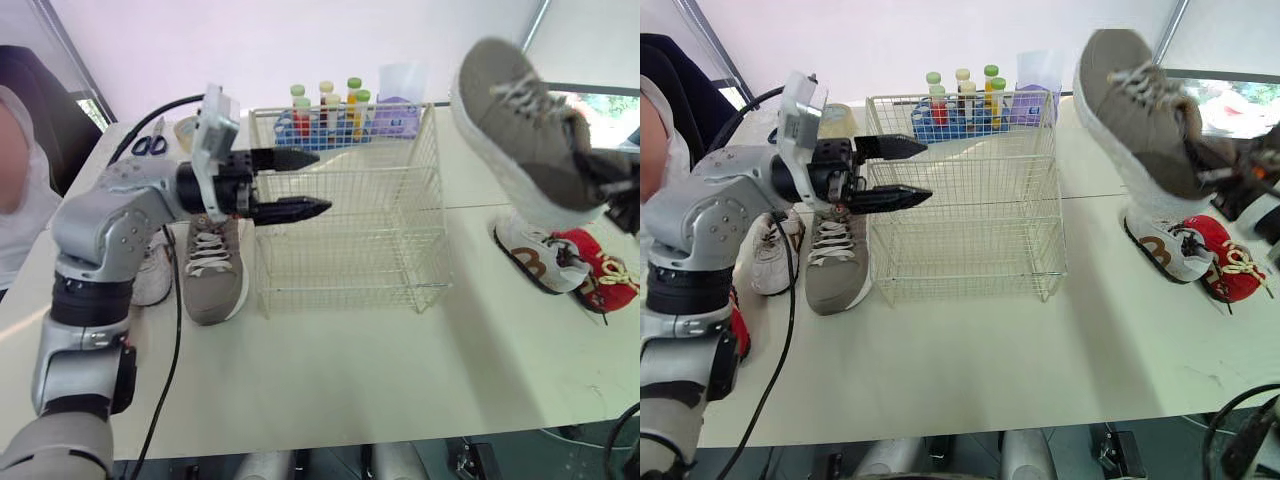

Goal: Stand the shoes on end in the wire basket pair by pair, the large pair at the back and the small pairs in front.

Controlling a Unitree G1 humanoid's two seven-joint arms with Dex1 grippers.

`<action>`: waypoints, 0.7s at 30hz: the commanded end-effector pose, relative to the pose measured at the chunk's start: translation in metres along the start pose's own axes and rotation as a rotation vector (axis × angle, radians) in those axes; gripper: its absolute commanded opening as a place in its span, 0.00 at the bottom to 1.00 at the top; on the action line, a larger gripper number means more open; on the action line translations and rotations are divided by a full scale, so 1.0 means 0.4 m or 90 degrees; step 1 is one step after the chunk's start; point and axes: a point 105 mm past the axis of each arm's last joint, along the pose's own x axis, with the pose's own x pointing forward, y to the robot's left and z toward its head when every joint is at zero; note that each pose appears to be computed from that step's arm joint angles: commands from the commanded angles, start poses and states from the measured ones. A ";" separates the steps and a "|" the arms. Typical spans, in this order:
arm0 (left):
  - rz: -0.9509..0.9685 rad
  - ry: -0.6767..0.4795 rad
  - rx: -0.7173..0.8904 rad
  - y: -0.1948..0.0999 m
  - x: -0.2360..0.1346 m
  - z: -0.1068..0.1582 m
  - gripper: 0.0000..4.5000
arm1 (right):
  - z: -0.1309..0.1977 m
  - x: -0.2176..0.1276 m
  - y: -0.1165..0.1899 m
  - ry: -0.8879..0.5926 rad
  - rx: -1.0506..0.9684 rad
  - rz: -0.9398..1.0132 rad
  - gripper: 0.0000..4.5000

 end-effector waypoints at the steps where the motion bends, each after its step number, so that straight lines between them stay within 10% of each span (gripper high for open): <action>1: -0.003 -0.037 -0.012 0.018 -0.013 0.048 0.94 | 0.145 -0.024 0.029 -0.120 -0.119 0.033 0.04; 21: 0.050 -0.080 -0.126 0.166 -0.110 0.129 0.94 | 0.220 -0.015 0.274 -0.354 -0.740 0.381 0.04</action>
